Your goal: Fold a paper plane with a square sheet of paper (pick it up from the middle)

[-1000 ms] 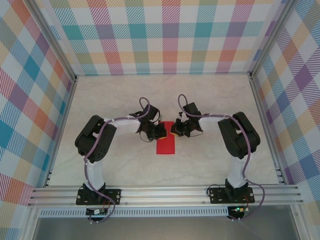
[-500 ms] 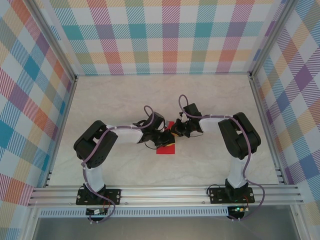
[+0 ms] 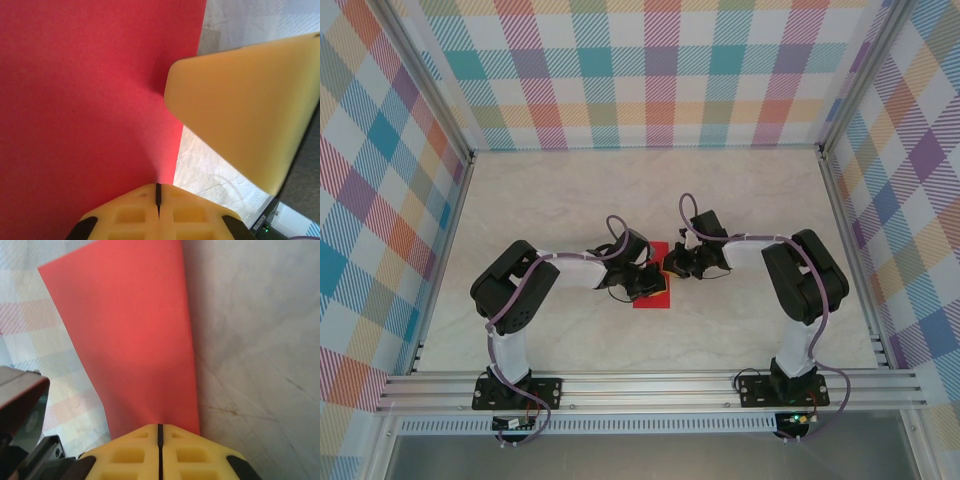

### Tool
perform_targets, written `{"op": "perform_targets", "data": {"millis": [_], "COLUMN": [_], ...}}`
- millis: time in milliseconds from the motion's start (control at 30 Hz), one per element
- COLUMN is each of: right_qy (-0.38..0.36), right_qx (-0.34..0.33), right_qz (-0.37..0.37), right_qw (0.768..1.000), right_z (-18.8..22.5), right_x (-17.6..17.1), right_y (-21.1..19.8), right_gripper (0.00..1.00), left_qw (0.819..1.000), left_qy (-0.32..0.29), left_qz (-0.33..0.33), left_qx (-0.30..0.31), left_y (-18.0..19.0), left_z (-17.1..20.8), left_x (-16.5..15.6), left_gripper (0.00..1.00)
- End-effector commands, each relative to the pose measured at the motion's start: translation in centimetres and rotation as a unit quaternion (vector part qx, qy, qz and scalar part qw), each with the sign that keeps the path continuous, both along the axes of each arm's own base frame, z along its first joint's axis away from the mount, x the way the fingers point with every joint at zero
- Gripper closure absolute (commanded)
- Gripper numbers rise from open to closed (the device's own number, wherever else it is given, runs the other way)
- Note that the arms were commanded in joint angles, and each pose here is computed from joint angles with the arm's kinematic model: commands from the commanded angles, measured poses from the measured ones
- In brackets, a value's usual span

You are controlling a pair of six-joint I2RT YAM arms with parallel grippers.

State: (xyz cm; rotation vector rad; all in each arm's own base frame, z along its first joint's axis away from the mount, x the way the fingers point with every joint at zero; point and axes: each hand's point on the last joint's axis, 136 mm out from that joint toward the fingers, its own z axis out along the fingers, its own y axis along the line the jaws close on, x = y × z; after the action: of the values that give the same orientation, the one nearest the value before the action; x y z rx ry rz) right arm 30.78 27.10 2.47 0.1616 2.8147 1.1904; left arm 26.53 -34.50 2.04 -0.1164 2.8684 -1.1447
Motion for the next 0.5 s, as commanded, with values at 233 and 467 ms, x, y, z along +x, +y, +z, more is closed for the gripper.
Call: {"op": "perform_targets", "data": {"millis": [233, 467], "right_qy": [0.001, -0.024], "right_qx": [-0.030, -0.027], "right_qz": [0.010, 0.000], "right_qw": [0.999, 0.999], "right_z": [-1.3, -0.8], "right_x": [1.2, 3.9], "right_y": [-0.3, -0.6], "right_gripper": [0.97, 0.96], "left_qw": [0.998, 0.997], "left_qy": [0.028, 0.041], "left_qz": [-0.004, -0.012], "left_qx": [0.054, 0.065], "left_y": [1.8, 2.6], "left_z": [-2.9, -3.7], "left_x": [-2.1, -3.2], "left_gripper": [0.99, 0.99]}}
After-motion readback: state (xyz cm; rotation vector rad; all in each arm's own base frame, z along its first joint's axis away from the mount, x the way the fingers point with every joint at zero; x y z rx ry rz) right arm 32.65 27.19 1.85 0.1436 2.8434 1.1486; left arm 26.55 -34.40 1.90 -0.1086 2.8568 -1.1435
